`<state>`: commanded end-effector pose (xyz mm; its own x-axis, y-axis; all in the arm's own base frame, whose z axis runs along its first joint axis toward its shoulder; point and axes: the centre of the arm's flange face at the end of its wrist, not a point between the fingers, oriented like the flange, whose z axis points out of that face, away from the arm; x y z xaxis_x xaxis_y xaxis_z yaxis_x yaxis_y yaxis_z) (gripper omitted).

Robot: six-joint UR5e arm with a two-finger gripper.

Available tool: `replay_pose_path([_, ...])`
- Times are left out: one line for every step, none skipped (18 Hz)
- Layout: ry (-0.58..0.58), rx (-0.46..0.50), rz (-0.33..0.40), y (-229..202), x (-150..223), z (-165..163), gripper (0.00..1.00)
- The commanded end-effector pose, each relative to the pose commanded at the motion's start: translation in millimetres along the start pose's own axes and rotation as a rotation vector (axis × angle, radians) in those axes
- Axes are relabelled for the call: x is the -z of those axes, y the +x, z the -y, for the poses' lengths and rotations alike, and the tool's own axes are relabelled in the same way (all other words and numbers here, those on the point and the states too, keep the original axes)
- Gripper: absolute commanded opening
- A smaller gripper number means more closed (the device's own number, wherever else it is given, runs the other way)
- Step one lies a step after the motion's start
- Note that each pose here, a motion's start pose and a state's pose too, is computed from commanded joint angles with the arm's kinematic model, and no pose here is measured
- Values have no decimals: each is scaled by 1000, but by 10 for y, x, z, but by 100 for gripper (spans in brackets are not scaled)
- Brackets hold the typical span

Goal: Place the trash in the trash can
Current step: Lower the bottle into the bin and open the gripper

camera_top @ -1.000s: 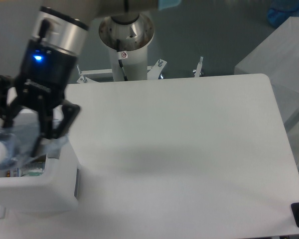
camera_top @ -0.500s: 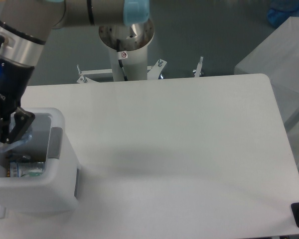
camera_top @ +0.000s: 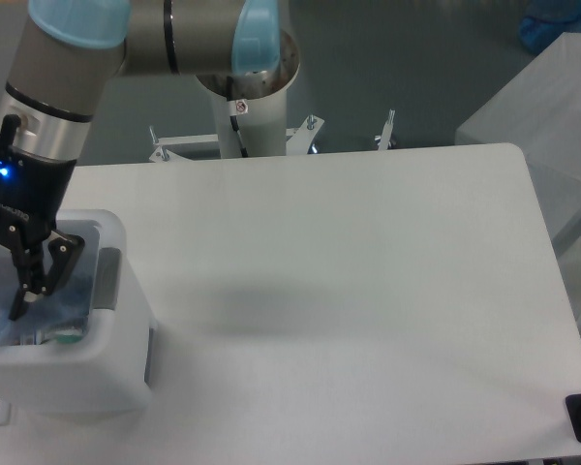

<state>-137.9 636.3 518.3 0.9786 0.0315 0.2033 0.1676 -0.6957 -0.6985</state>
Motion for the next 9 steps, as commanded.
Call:
replay_pose_path([3,20,2,-4,17,9,100])
replay_pose_path([6,31,1,6,37,15,100])
replay_pose_path([9,20,1,9,47,28,100])
replay_pose_path([14,22,3,-5,56,62,100])
replay_pose_path([20,27,12,-85,78,82,100])
replay_pose_path([33,29,25,-170,148,130,100])
replay_pose_path([48,41,47,-335,233,172,100])
replay_pose_path([60,52,71,-530,318,184,100])
replay_pose_path([67,58,94,-716,384,190,100])
